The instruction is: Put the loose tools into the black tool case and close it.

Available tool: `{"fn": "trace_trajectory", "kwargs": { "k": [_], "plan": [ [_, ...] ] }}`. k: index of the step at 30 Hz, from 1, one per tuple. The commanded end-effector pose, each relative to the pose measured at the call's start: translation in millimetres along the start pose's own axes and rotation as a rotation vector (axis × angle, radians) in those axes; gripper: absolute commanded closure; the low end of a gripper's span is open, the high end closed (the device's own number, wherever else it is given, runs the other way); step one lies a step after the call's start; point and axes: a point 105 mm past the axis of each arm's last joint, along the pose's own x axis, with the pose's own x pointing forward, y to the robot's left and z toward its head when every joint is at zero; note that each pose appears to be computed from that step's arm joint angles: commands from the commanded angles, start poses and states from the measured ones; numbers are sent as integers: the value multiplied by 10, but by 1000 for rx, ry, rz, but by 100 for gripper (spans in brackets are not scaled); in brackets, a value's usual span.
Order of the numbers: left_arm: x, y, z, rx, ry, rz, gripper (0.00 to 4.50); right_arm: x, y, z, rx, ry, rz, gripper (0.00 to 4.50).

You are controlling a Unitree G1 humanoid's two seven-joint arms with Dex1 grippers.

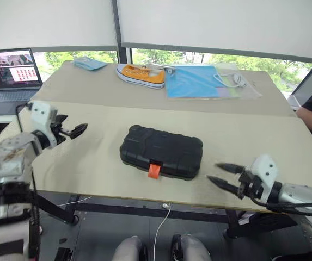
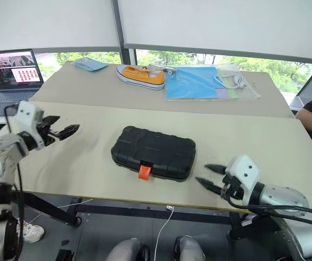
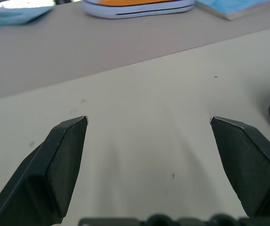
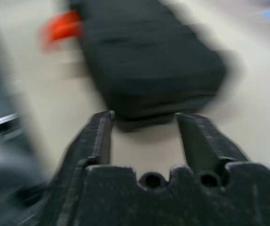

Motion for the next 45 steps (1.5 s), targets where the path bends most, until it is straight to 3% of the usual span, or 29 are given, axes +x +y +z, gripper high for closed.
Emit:
{"fn": "trace_trajectory", "kwargs": {
  "k": [1, 4, 10, 13, 19, 22, 26, 31, 36, 40, 45],
  "plan": [
    [340, -280, 172, 154, -22, -178, 68, 119, 124, 74, -24, 0, 118, 349],
    [590, -496, 258, 250, -23, -285, 193, 255, 102, 33, -62, 27, 149, 449],
    [866, -866, 243, 428, 28, -447, 435, 486, 108, -169, -143, 117, 229, 450],
    [970, -954, 145, 555, 112, -452, 443, 569, 15, -245, -199, 160, 212, 450],
    [850, -1200, -72, 674, 169, -693, 443, 561, -612, -157, -224, 142, -51, 450],
    [735, -1298, -136, 624, 165, -822, 443, 484, -943, -117, -223, 134, -191, 450],
    [586, -1359, -110, 494, 136, -952, 443, 406, -1150, -150, -228, 155, -258, 450],
    [502, -1235, 49, 394, 95, -937, 443, 332, -1162, -154, -217, 161, -245, 450],
    [388, -1082, 465, 250, 33, -927, 443, 186, -969, -27, -113, 99, -176, 450],
    [319, -1311, 627, 242, 4, -1024, 443, 112, -856, -16, -76, 90, -172, 450],
    [607, -1748, 454, 348, 12, -1033, 443, 153, -698, -11, -28, 69, -161, 450]
  ]
}}
